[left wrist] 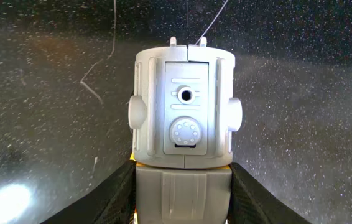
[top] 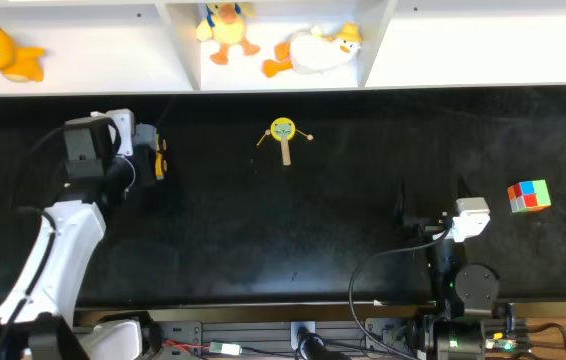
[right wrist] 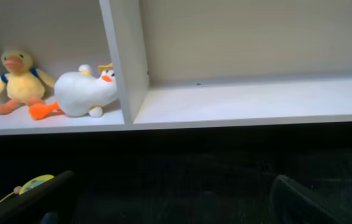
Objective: Store Toys
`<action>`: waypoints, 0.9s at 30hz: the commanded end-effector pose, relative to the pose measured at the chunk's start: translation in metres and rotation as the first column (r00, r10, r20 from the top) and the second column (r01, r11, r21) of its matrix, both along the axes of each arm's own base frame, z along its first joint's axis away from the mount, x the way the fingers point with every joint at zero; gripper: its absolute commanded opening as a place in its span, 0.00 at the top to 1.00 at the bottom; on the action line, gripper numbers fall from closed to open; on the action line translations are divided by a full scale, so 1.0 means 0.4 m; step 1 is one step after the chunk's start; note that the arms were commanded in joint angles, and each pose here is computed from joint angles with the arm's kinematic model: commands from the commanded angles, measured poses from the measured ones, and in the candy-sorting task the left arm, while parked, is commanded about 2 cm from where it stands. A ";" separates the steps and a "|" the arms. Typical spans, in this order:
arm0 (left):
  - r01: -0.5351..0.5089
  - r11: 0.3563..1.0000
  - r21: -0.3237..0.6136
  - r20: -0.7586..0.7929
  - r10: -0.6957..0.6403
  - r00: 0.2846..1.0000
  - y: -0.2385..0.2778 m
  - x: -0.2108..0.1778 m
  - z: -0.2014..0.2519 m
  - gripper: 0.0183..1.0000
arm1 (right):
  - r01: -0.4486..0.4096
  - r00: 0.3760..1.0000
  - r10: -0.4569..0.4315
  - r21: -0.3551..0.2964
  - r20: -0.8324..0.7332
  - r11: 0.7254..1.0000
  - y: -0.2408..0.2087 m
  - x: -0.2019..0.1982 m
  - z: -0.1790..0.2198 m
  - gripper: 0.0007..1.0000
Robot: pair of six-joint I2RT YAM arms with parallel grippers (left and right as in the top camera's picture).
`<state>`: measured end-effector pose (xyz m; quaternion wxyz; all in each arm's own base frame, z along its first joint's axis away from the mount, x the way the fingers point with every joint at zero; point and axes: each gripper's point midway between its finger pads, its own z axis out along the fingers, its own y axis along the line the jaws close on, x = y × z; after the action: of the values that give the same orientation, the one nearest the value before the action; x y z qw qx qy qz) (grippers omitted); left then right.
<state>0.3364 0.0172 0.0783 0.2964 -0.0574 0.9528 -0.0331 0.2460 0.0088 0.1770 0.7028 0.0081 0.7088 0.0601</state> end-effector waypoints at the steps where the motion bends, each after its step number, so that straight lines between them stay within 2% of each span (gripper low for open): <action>1: -0.008 1.000 0.025 0.039 0.007 0.999 0.006 -0.005 0.035 0.63 | -0.007 1.000 0.007 0.004 0.000 1.000 0.004 0.000 -0.008 0.00; 12: -0.009 1.000 0.028 0.072 0.007 0.997 0.005 -0.029 0.083 0.63 | -0.007 1.000 0.007 0.004 0.000 1.000 0.004 0.000 -0.008 0.00; 27: -0.011 0.999 0.033 0.144 0.006 0.990 0.006 -0.010 0.151 0.63 | -0.007 1.000 0.007 0.004 0.000 1.000 0.004 0.000 -0.008 0.00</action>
<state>0.3254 0.0189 0.1174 0.3390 -0.0573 0.9387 -0.0243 0.2460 0.0088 0.1771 0.7029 0.0080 0.7087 0.0599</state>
